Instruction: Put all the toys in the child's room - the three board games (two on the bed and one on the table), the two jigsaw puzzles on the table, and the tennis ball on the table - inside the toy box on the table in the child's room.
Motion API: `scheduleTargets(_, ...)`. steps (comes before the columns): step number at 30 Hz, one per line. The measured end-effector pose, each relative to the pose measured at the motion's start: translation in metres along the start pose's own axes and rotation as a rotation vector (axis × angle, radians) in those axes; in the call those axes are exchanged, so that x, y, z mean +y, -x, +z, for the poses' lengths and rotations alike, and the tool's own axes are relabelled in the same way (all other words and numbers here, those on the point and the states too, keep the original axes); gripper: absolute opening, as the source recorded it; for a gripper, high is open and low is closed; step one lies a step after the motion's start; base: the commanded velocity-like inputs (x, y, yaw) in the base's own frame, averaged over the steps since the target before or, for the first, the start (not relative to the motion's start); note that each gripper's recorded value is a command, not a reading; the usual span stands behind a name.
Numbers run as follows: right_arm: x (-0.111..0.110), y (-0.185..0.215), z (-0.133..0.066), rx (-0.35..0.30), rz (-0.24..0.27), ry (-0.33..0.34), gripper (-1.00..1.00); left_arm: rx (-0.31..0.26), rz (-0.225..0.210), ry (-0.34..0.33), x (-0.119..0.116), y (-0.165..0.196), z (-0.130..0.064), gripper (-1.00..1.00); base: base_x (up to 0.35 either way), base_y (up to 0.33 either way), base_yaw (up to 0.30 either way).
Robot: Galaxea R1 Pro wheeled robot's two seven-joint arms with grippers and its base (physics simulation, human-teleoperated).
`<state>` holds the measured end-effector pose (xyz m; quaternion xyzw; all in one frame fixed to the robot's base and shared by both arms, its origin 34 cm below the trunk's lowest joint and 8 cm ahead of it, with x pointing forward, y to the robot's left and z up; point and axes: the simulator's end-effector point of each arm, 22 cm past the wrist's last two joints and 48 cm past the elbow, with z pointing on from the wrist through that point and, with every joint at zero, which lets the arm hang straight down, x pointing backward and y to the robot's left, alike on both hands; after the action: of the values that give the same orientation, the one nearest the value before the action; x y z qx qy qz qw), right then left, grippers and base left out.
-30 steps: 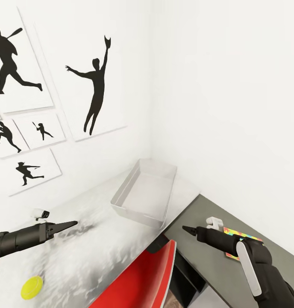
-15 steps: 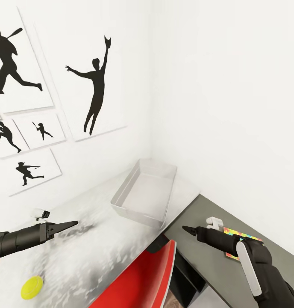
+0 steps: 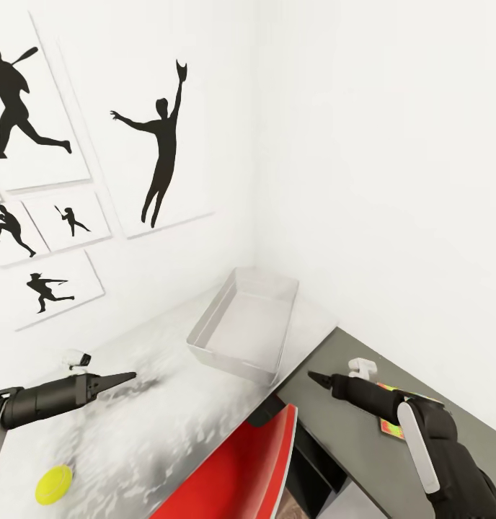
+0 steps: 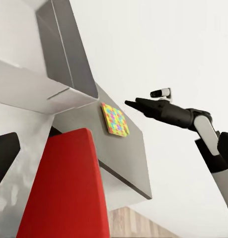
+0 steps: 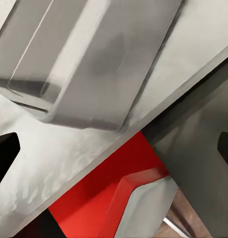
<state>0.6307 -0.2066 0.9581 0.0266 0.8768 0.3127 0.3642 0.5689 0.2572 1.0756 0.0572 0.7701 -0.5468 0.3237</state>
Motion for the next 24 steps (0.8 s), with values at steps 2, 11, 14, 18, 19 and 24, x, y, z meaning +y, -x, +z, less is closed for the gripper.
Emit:
scheduleTargets(2,0.003,0.009,0.001,-0.008,-0.005,0.002,1.0,0.003,0.013,0.024,0.004,0.005,0.005,1.0,0.0,0.0,0.0)
scheduleTargets(11,0.064,0.133,0.011,-0.066,-0.043,0.068,1.0,0.019,0.082,0.123,0.025,0.092,0.075,1.0,0.0,0.0,0.0)
scheduleTargets(14,0.077,0.171,0.023,-0.091,-0.047,0.062,1.0,0.034,0.057,0.185,0.042,0.124,0.097,1.0,0.0,0.0,0.0)
scheduleTargets(18,0.076,0.196,0.053,-0.039,-0.031,-0.011,1.0,0.048,0.016,0.324,0.063,0.175,0.128,1.0,0.0,0.0,0.0)
scheduleTargets(19,0.076,0.198,0.058,-0.025,-0.033,-0.027,1.0,0.052,0.012,0.353,0.066,0.182,0.133,1.0,0.0,0.0,0.0)
scheduleTargets(24,0.075,0.203,0.089,0.064,-0.039,-0.156,1.0,0.093,0.004,0.576,0.084,0.208,0.164,1.0,0.0,0.0,0.0)
